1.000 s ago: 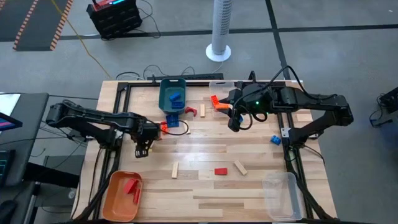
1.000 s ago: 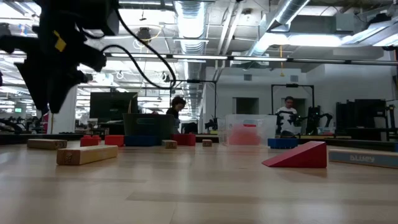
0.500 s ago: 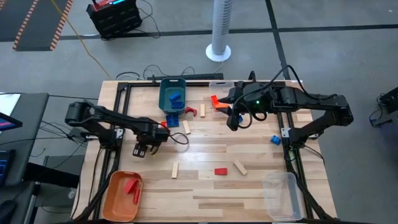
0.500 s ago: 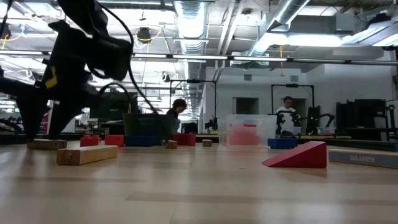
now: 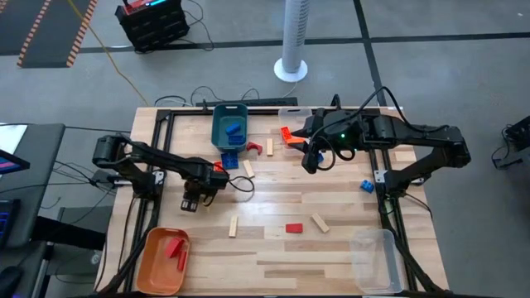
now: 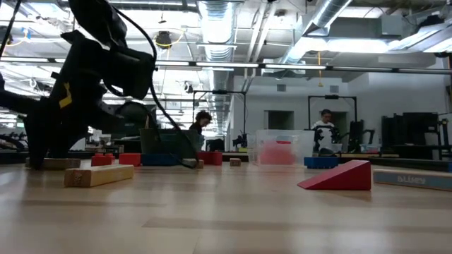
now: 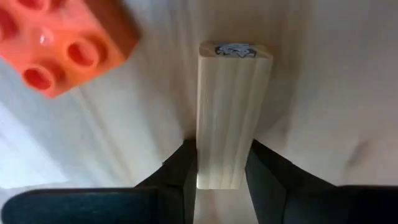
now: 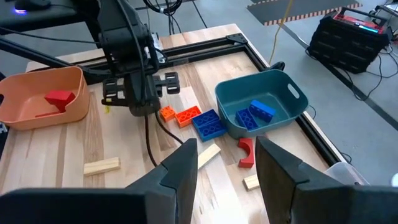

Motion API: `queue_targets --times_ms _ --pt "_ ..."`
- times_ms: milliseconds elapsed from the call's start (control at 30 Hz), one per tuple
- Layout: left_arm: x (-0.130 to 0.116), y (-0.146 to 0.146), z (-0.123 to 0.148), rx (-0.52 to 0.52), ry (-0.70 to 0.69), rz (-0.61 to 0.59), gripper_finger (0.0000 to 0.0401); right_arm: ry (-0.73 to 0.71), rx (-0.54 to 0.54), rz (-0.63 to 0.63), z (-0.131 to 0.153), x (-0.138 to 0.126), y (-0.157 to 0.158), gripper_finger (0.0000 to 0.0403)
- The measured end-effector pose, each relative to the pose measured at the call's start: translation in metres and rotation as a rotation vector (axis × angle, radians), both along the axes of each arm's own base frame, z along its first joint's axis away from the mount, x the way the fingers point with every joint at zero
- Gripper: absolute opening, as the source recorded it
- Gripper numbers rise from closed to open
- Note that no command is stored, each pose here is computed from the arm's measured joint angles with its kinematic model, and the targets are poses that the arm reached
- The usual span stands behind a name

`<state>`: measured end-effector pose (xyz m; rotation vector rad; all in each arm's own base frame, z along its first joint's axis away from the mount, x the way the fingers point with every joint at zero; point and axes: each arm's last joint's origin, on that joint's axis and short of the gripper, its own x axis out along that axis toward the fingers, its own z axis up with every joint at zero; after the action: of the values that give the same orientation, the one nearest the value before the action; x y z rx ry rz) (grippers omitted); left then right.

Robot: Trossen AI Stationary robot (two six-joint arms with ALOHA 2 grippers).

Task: Sort blocks
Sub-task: Put the brown block into the bottom transparent bin

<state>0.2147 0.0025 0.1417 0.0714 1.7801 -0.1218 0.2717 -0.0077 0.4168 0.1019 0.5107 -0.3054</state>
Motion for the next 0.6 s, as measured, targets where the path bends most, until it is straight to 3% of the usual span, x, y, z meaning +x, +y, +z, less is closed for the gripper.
queue_targets --times_ms 100,267,600 --pt "0.001 -0.002 0.009 -0.050 -0.084 0.066 0.0099 0.003 -0.007 0.003 0.000 0.000 0.000 0.0154" --pt "-0.006 -0.002 0.037 -0.041 -0.223 0.184 0.0099 0.005 -0.015 0.007 0.000 0.000 -0.001 0.0154" --pt "0.008 0.018 0.108 -0.123 -0.751 0.575 0.0099 0.069 0.006 -0.024 -0.005 -0.005 -0.006 0.0154"
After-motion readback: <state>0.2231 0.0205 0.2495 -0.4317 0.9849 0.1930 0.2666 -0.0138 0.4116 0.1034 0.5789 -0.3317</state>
